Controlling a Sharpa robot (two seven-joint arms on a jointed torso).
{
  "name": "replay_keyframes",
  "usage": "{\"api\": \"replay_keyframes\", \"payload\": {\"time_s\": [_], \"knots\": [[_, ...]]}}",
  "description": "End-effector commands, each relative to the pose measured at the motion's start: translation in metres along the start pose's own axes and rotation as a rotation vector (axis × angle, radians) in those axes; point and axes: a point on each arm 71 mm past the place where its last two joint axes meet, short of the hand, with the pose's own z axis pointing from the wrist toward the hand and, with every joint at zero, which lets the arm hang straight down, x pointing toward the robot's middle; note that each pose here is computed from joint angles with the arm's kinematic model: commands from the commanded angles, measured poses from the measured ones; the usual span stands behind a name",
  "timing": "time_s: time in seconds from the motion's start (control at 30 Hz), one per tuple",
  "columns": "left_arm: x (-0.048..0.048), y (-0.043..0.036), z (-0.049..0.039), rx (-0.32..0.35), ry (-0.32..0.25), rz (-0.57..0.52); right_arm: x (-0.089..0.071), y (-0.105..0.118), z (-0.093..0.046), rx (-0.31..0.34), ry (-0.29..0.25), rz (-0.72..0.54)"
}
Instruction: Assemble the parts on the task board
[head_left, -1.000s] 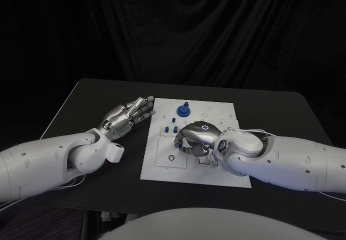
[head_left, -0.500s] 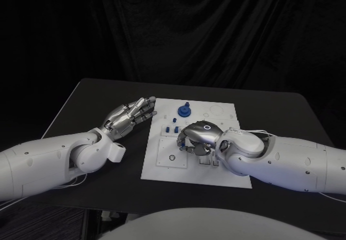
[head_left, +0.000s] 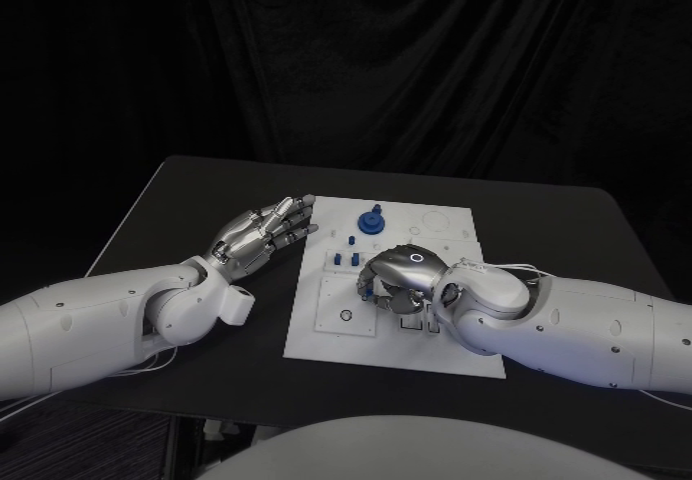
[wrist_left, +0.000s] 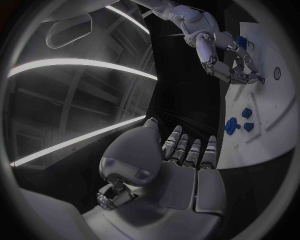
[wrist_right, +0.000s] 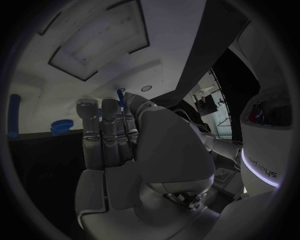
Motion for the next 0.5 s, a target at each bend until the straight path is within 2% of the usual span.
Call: {"api": "replay_keyframes", "payload": {"time_s": [0.03,0.5], "knots": [[0.0017,-0.0054,0.0001,0.089,0.01,-0.016,0.0007,0.0009,-0.0007,0.008,-0.008,-0.004],[0.0014,-0.0015,-0.0005,0.079,0.008,-0.019,0.0016,0.004,-0.0003,-0.001,-0.015,0.002]]}}
